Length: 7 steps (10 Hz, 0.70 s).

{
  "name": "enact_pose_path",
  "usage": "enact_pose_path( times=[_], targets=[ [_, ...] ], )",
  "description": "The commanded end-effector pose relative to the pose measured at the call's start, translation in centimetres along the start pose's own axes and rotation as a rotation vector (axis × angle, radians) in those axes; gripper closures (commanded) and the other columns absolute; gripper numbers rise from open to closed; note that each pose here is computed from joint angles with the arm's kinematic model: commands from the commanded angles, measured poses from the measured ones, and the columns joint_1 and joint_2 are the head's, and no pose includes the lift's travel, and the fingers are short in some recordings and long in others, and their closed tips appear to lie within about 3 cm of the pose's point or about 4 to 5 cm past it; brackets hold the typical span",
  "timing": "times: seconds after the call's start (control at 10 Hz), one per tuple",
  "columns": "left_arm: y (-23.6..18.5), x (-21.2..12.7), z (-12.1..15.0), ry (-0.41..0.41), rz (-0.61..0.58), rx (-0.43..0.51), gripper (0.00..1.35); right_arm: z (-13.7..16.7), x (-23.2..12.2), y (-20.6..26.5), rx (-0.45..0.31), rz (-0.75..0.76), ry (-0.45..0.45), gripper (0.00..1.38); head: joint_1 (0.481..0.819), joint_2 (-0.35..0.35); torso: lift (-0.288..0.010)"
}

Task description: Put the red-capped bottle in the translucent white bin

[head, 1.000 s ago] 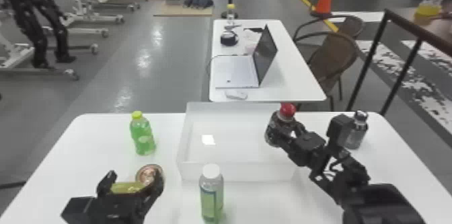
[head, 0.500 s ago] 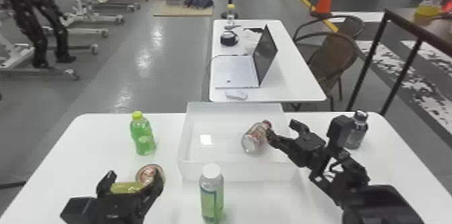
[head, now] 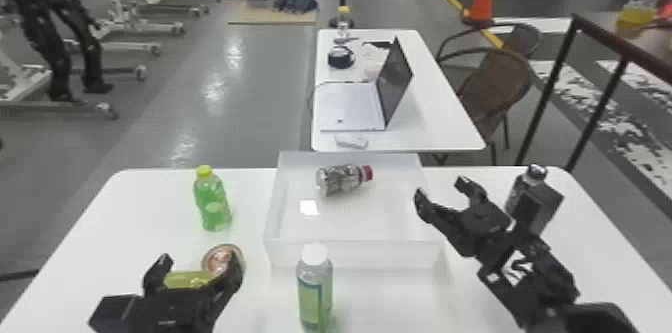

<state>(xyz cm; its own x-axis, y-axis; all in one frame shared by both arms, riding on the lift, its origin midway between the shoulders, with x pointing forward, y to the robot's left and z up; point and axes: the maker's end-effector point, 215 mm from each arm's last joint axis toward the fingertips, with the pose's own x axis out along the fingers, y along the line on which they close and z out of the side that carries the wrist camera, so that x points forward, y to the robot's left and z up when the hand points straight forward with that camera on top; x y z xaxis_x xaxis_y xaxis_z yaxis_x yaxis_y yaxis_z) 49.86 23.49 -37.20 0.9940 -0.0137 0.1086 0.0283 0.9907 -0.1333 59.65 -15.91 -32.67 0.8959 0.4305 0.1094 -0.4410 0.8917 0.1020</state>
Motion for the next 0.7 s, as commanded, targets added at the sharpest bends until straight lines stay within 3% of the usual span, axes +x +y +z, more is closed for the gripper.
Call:
enact_pose_path(
  times=[0.0, 0.1, 0.3, 0.5, 0.6],
  targets=[
    [0.0, -0.2, 0.0, -0.003, 0.002, 0.0, 0.13, 0.1, -4.7, -0.8, 0.023, -0.111, -0.016, 0.31, 0.549, 0.0, -0.1],
    [0.1, -0.2, 0.0, -0.003, 0.005, 0.003, 0.13, -2.5, -8.5, -1.1, 0.066, -0.198, 0.028, 0.31, 0.549, 0.0, -0.1],
    [0.0, -0.2, 0.3, -0.01, -0.002, 0.024, 0.13, -4.5, -12.4, -1.4, 0.094, -0.273, 0.075, 0.31, 0.549, 0.0, -0.1],
    [-0.4, -0.4, 0.0, -0.001, -0.009, 0.03, 0.13, -6.7, -14.3, -0.2, 0.084, -0.263, 0.151, 0.31, 0.549, 0.0, -0.1],
    [-0.5, -0.4, -0.2, 0.003, -0.012, 0.029, 0.13, -6.5, -14.1, -0.1, 0.083, -0.264, 0.145, 0.31, 0.549, 0.0, -0.1]
  ],
)
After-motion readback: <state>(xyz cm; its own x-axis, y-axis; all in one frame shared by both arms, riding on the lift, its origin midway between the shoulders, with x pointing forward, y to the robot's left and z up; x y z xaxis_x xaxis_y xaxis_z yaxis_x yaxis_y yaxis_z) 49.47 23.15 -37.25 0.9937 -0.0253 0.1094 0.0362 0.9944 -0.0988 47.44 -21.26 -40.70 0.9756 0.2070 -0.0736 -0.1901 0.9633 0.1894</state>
